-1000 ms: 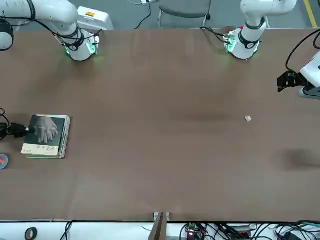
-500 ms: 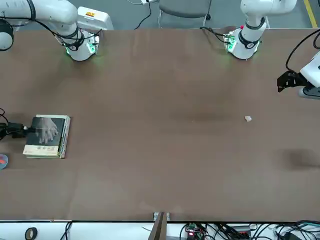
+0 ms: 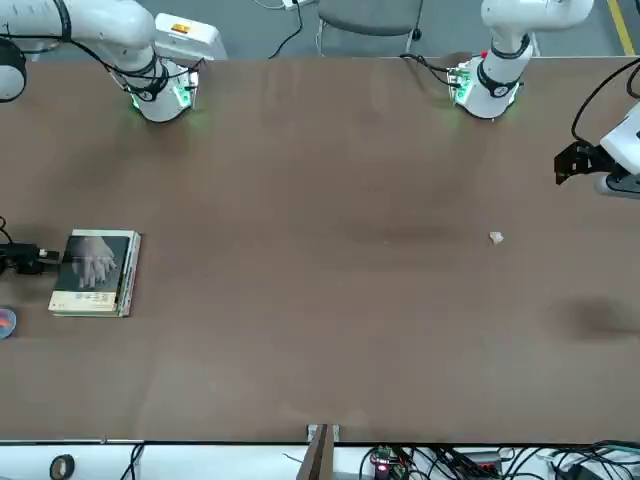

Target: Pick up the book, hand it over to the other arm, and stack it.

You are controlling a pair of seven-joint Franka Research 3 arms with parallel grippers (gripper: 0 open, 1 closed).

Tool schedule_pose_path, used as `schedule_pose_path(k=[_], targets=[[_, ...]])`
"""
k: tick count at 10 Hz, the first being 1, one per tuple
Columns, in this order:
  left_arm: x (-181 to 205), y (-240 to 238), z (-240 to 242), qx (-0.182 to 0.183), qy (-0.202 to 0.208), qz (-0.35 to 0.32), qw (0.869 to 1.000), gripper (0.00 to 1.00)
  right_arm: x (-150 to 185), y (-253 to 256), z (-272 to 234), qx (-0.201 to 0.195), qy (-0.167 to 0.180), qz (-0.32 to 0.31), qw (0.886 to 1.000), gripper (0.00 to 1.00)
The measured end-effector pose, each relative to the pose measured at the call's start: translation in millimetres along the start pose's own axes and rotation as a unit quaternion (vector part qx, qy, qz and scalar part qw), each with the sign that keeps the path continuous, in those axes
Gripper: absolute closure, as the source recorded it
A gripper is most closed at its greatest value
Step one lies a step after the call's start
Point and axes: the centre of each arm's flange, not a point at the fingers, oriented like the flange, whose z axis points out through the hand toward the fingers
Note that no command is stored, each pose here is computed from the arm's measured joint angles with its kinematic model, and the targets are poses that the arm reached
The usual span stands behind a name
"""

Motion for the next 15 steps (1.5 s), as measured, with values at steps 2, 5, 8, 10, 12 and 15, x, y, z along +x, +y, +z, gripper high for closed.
schedule_pose_path(k=[2, 5, 8, 10, 12, 15], targets=[[0, 0, -3, 0.0, 0.003, 0.0, 1.0, 0.02, -2, -3, -12, -0.012, 0.001, 0.002, 1.0, 0.0], [1, 0, -8, 0.001, 0.009, 0.0, 1.0, 0.0, 2, -13, -22, -0.018, 0.002, 0.018, 1.0, 0.0], [1, -1, -15, 0.001, 0.016, -0.001, 1.0, 0.0, 13, -39, -30, -0.028, -0.022, 0.048, 0.998, 0.0], [1, -1, -22, 0.001, 0.024, -0.001, 1.0, 0.0, 32, -70, -42, -0.068, -0.043, 0.061, 0.995, 0.0], [1, -1, -27, 0.002, 0.029, -0.001, 1.0, 0.0, 53, -107, -54, -0.111, -0.057, 0.063, 0.99, 0.0], [2, -1, -33, 0.002, 0.035, -0.001, 0.999, 0.0, 76, -152, -51, -0.165, -0.088, 0.052, 0.981, 0.0]])
